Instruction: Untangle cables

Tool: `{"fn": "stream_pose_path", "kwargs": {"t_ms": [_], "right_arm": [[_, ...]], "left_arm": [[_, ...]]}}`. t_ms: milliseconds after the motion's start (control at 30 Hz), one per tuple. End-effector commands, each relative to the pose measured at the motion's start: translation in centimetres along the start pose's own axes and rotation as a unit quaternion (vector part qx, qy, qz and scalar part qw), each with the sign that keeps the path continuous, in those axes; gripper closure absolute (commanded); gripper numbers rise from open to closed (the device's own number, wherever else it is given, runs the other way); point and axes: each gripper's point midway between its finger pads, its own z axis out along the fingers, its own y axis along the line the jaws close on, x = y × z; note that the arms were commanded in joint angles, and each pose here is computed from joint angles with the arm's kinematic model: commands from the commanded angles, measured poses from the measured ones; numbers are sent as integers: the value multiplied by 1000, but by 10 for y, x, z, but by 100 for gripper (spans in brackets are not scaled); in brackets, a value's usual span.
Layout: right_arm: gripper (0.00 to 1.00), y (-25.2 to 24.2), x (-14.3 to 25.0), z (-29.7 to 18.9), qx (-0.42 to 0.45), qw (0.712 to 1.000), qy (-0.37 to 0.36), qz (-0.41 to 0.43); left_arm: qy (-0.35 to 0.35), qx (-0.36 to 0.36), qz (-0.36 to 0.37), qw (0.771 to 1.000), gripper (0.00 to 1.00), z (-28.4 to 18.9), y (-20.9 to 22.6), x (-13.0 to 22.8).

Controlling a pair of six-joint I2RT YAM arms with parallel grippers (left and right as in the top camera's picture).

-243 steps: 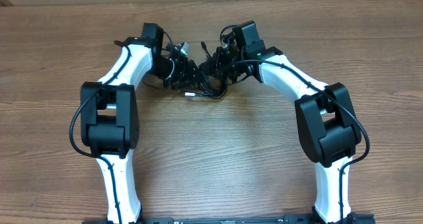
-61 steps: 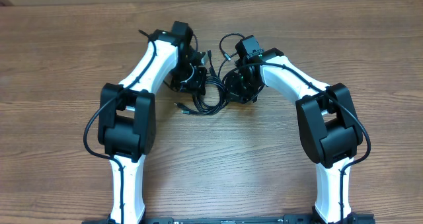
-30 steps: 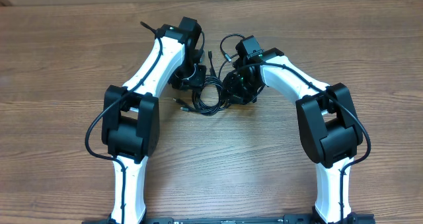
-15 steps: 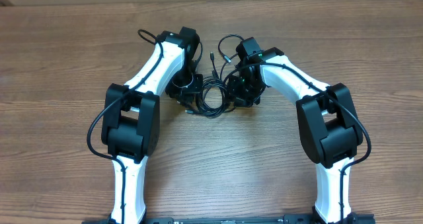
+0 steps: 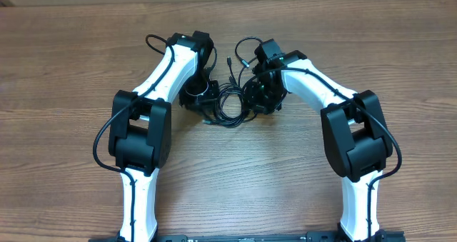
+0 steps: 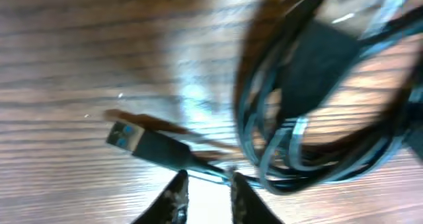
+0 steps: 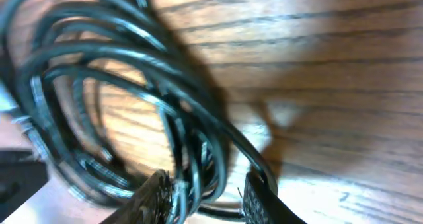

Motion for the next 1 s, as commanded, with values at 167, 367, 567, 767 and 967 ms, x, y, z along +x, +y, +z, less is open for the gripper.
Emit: {"fn": "stream_pose_path", "kwargs": {"t_ms": [167, 367, 567, 767, 967], "right_arm": [[59, 1, -28, -49, -40, 998, -38, -8], [50, -45, -26, -53, 57, 997, -40, 25], [44, -67, -18, -51, 111, 993, -34, 33], [42, -71, -13, -48, 114, 992, -25, 37], [41, -72, -8, -48, 118, 992, -15, 38]], "left_arm": [[-66, 47, -16, 997, 60, -12, -20, -36], [-116, 45, -36, 992, 61, -16, -23, -59], [-132, 43, -26, 990, 69, -16, -30, -64], [-127, -2, -29, 992, 73, -13, -18, -57], [-104, -26, -20, 994, 78, -10, -9, -45]]}}
